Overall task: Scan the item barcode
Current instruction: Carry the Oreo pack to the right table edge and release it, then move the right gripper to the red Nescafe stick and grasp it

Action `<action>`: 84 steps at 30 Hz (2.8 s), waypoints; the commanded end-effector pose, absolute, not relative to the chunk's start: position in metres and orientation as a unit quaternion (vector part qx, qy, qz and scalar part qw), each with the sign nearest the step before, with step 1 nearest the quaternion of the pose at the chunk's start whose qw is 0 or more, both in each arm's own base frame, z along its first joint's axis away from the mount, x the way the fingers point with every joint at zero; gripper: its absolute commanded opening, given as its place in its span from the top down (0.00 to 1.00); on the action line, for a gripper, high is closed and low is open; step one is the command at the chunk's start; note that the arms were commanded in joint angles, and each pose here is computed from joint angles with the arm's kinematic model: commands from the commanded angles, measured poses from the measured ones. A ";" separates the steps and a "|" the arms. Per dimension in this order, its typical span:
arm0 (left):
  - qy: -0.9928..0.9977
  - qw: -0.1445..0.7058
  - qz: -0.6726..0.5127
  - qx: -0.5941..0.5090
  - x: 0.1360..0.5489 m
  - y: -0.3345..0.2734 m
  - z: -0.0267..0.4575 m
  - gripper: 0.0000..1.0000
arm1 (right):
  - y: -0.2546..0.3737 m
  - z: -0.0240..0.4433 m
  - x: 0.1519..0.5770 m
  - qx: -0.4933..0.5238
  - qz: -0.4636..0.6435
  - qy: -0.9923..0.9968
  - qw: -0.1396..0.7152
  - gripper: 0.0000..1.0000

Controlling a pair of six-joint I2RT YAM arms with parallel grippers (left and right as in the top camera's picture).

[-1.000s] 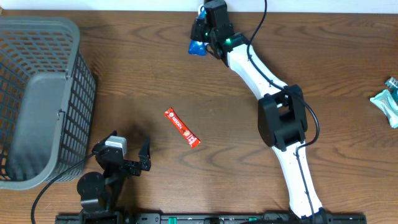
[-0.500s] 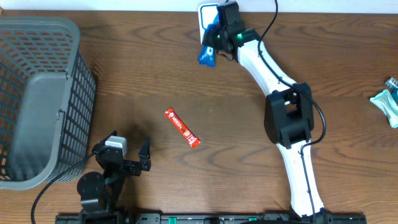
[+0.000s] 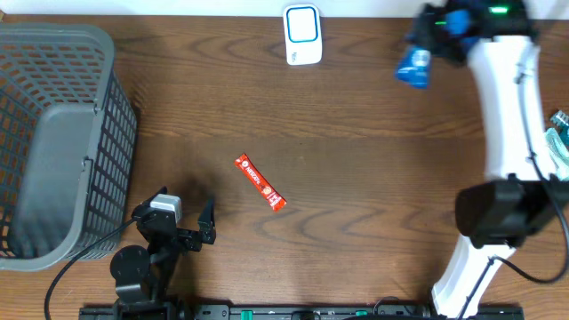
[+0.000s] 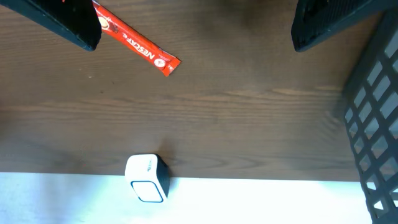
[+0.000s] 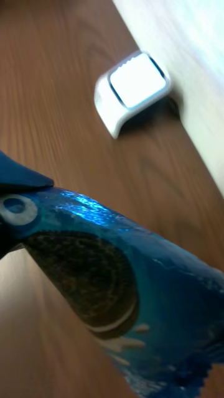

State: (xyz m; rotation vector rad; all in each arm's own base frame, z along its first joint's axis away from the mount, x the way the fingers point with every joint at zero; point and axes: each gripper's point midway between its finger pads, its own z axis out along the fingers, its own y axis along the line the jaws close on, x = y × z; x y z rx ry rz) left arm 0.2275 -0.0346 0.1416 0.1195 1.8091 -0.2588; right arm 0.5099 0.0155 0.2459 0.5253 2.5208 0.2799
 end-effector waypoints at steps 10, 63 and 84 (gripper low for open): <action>0.788 0.602 -0.111 0.056 0.228 -0.035 0.132 0.02 | -0.175 0.110 0.472 0.234 -0.125 0.951 0.157 0.99; 0.788 0.602 -0.111 0.056 0.228 -0.035 0.132 0.02 | 0.285 0.082 0.338 -0.296 0.095 0.949 0.047 0.18; 0.788 0.602 -0.111 0.057 0.228 -0.035 0.132 0.02 | 0.336 -0.010 0.290 -0.405 0.027 0.914 -0.001 0.26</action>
